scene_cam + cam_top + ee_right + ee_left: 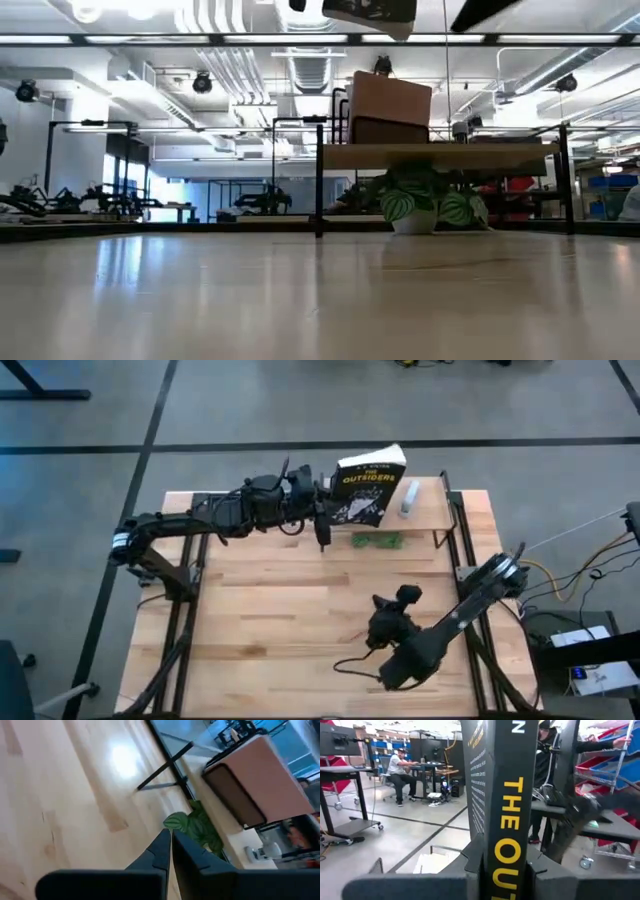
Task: Stock shelves
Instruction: Put the black book into the black desk organizer on the shelf
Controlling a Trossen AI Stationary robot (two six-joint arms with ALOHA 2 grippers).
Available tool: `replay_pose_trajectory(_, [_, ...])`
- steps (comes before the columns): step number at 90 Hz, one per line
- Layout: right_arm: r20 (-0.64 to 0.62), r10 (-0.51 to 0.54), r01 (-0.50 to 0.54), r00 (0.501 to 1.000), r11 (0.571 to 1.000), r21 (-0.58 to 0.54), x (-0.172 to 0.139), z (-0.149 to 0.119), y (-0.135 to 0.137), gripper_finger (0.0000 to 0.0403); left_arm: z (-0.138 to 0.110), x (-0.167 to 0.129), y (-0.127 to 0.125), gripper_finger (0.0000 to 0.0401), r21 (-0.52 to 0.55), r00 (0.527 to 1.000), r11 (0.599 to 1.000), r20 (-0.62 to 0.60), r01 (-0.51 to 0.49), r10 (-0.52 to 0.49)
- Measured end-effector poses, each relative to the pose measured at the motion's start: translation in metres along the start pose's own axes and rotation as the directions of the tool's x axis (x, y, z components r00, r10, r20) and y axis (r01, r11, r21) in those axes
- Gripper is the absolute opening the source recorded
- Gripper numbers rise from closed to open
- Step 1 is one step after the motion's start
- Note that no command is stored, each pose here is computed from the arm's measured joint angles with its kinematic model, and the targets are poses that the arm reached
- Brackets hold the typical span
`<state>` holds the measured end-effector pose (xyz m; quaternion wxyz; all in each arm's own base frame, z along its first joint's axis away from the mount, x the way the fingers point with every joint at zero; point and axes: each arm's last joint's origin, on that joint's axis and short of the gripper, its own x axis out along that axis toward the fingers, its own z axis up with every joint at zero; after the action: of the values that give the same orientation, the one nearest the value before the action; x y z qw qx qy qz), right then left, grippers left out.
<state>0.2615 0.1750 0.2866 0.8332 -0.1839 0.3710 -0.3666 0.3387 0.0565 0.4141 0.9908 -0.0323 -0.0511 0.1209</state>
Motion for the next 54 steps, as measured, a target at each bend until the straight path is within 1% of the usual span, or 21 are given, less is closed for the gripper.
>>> replay_pose_trajectory(13, [0.028,0.050,-0.052,0.998,0.995,0.079,-0.013,0.007,-0.037,0.0000,-0.011,-0.020,-0.002,0.0041,-0.005,0.999,1.000,0.039,0.017,-0.017])
replay_pose_trajectory(23, [0.048,0.080,-0.084,0.996,0.992,0.099,-0.021,0.010,-0.061,0.0000,-0.020,-0.043,-0.004,0.0041,-0.012,0.995,0.999,0.098,0.038,-0.036])
replay_pose_trajectory(29, [0.070,0.086,-0.094,0.994,0.989,0.112,-0.023,0.012,-0.072,0.0000,-0.026,-0.056,-0.005,0.0041,-0.016,0.992,0.999,0.114,0.049,-0.047])
replay_pose_trajectory(41, [0.117,0.086,-0.100,0.989,0.988,0.119,-0.024,0.017,-0.086,0.0013,-0.044,-0.080,-0.008,0.0041,-0.026,0.989,0.997,0.125,0.077,-0.074])
replay_pose_trajectory(54, [0.153,0.103,-0.123,0.983,0.985,0.125,-0.019,0.029,-0.091,0.0057,-0.064,-0.103,-0.009,0.0041,-0.034,0.979,0.994,0.178,0.108,-0.100])
